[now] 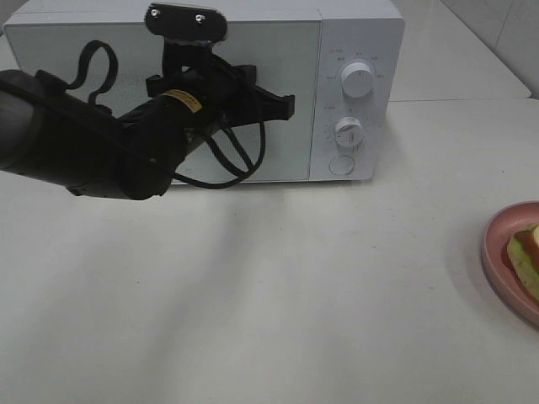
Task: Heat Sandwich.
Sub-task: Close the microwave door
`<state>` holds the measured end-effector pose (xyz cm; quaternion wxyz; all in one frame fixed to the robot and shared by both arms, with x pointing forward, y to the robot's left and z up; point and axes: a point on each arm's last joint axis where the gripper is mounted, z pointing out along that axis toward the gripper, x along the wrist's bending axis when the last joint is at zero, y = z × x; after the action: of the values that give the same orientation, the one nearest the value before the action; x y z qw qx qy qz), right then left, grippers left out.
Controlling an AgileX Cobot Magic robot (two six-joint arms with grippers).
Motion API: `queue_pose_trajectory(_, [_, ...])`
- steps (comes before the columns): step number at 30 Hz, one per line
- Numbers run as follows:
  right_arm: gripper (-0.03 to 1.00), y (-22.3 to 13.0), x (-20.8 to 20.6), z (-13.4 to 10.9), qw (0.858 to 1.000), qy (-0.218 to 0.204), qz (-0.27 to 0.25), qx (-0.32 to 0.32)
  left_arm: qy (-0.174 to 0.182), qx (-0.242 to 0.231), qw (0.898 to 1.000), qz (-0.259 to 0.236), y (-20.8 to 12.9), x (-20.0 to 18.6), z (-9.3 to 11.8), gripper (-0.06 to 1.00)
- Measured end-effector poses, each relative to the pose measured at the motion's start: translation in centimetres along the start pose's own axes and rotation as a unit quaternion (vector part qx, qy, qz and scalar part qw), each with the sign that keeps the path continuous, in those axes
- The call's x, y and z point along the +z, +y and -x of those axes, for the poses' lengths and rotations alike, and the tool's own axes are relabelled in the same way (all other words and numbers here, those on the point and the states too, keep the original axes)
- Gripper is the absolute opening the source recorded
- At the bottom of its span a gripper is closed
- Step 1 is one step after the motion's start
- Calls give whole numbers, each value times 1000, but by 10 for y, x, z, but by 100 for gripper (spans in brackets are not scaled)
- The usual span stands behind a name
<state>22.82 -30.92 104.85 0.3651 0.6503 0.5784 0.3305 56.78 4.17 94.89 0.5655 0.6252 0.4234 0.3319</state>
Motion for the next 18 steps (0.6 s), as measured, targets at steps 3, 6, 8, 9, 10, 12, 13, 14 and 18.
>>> queue_pose_trajectory(3, [77, 0, 0, 0, 1000, 0, 0, 0, 4, -3, 1000, -7, -2, -10, -2, 0])
queue_pose_trajectory(6, [77, 0, 0, 0, 1000, 0, 0, 0, -5, 4, 1000, -29, -10, -29, 1, 0])
queue_pose_trajectory(8, [77, 0, 0, 0, 1000, 0, 0, 0, -6, 5, 999, -35, -12, -35, 0, 1])
queue_pose_trajectory(9, [77, 0, 0, 0, 1000, 0, 0, 0, -8, 4, 999, -49, -18, -45, 0, 11])
queue_pose_trajectory(10, [77, 0, 0, 0, 1000, 0, 0, 0, -9, 4, 998, -56, -21, -51, -1, 21])
queue_pose_trajectory(12, [77, 0, 0, 0, 1000, 0, 0, 0, -10, 4, 998, -59, -22, -55, -2, 34])
queue_pose_trajectory(13, [77, 0, 0, 0, 1000, 0, 0, 0, -11, 7, 998, -69, -25, -65, -4, 49])
queue_pose_trajectory(14, [77, 0, 0, 0, 1000, 0, 0, 0, -11, 8, 997, -74, -27, -69, -5, 76])
queue_pose_trajectory(18, [77, 0, 0, 0, 1000, 0, 0, 0, -20, 10, 993, -115, -32, -86, -7, 94])
